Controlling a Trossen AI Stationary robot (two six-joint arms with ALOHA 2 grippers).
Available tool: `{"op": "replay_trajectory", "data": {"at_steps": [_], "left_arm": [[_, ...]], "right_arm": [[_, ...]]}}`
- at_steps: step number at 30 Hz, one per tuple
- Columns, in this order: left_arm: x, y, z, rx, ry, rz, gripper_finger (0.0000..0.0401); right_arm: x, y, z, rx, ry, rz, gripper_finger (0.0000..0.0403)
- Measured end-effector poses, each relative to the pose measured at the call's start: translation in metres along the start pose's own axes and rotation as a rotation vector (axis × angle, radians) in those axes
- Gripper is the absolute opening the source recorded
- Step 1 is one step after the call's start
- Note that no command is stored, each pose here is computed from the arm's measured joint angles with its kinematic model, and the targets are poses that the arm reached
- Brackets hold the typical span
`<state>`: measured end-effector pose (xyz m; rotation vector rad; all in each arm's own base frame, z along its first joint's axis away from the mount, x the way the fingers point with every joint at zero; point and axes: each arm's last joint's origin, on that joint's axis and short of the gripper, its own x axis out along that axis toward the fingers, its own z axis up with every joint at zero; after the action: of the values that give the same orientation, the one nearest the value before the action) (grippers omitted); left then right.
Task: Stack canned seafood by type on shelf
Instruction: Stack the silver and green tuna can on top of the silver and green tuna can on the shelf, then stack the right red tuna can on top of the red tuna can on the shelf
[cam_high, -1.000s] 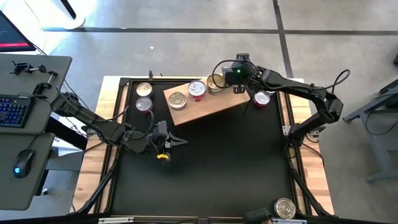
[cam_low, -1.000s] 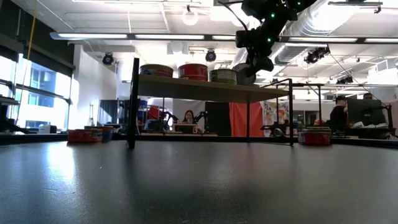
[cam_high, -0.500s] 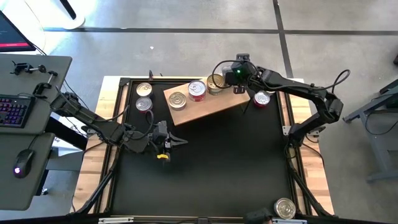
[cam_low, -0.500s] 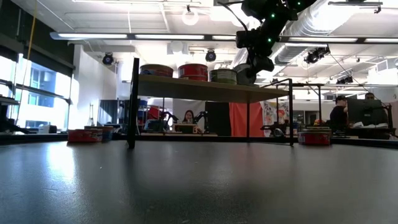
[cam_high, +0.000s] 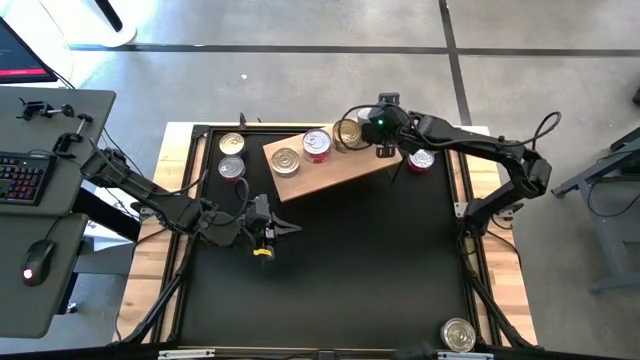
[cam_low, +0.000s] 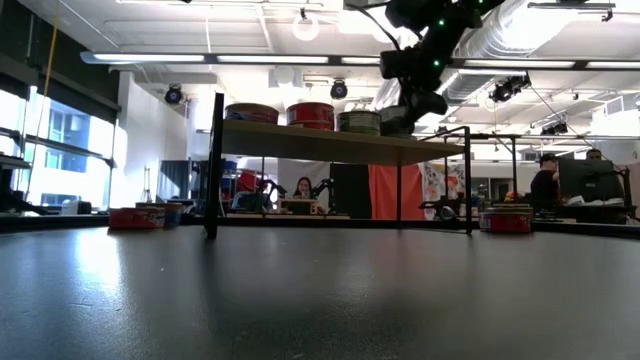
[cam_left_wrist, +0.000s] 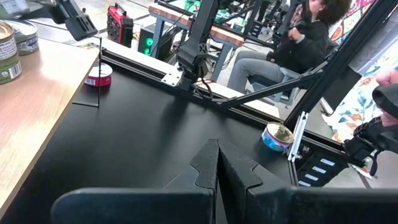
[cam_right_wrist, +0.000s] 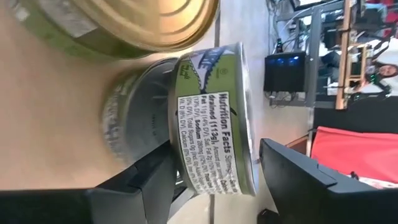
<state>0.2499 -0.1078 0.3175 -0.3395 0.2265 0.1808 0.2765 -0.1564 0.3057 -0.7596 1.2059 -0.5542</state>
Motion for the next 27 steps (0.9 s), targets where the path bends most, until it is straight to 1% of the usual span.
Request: {"op": "replay_trajectory", "data": {"at_steps": [5, 9, 14, 21, 25, 27], "left_arm": [[0.0, -0.001, 0.0, 0.001, 0.011, -0.02, 0.0], [0.0, -0.002, -0.001, 0.001, 0.029, -0.054, 0.0], [0.0, -0.002, -0.001, 0.002, 0.038, -0.071, 0.0], [0.0, -0.002, -0.001, 0.034, 0.037, -0.07, 0.0], [0.0, -0.002, -0.001, 0.031, 0.04, -0.075, 0.0], [0.0, -0.002, -0.001, 0.029, 0.042, -0.077, 0.0]], "right_arm": [[-0.003, 0.002, 0.001, 0.022, 0.002, 0.014, 0.0218], [-0.009, -0.005, 0.003, 0.06, -0.013, 0.024, 0.0218], [-0.018, -0.012, 0.002, 0.098, 0.009, 0.05, 0.0218], [-0.02, -0.007, -0.004, 0.098, 0.039, 0.157, 0.0218], [-0.02, -0.007, -0.003, 0.153, 0.033, 0.152, 0.0218], [-0.021, -0.007, -0.003, 0.152, 0.032, 0.152, 0.0218]]}}
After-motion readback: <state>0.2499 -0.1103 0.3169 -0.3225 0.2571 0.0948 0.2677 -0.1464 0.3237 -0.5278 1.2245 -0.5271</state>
